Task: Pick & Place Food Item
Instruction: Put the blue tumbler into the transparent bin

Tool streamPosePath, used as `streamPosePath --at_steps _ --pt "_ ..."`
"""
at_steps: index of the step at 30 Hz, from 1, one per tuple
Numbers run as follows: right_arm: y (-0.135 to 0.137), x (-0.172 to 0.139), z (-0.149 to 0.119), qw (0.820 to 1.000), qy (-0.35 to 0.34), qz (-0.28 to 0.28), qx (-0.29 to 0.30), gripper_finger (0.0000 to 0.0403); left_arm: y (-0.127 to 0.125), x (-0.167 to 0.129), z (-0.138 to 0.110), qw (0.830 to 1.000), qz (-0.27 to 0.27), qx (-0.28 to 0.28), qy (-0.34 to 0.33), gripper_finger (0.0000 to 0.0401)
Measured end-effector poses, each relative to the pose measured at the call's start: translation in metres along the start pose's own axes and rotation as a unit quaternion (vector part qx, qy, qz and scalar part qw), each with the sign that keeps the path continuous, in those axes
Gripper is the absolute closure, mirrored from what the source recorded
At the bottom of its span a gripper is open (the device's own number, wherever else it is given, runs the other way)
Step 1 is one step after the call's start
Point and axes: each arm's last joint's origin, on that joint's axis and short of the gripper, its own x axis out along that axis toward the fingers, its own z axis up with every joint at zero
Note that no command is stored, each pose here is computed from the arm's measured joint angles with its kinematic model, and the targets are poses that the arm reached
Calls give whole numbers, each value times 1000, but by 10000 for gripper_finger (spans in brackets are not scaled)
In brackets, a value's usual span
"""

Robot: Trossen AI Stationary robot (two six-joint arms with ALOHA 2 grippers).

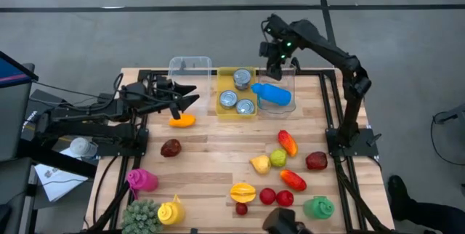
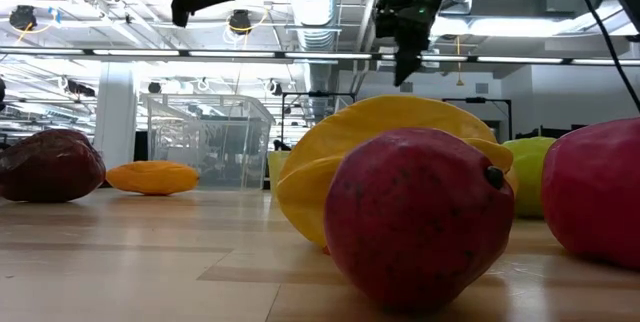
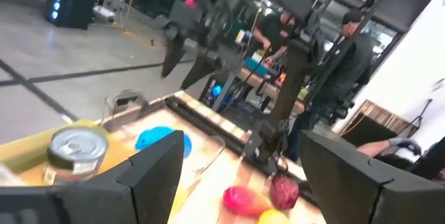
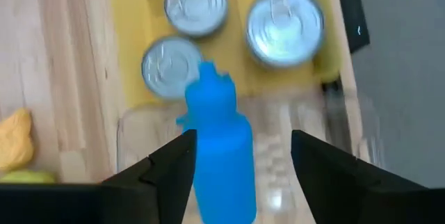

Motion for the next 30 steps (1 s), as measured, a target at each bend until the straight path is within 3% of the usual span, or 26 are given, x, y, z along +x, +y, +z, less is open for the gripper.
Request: streamPosePath --at_steps 12,22,30 --pt "29 19 32 994 -49 -10 -94 108 -1 0 2 1000 -5 -3 -9 128" --pt "30 85 42 997 29 2 -71 106 -1 0 1 1000 -4 -3 -8 128" --pt "20 101 36 997 61 12 -55 108 -1 0 1 1000 -5 -5 -8 128"
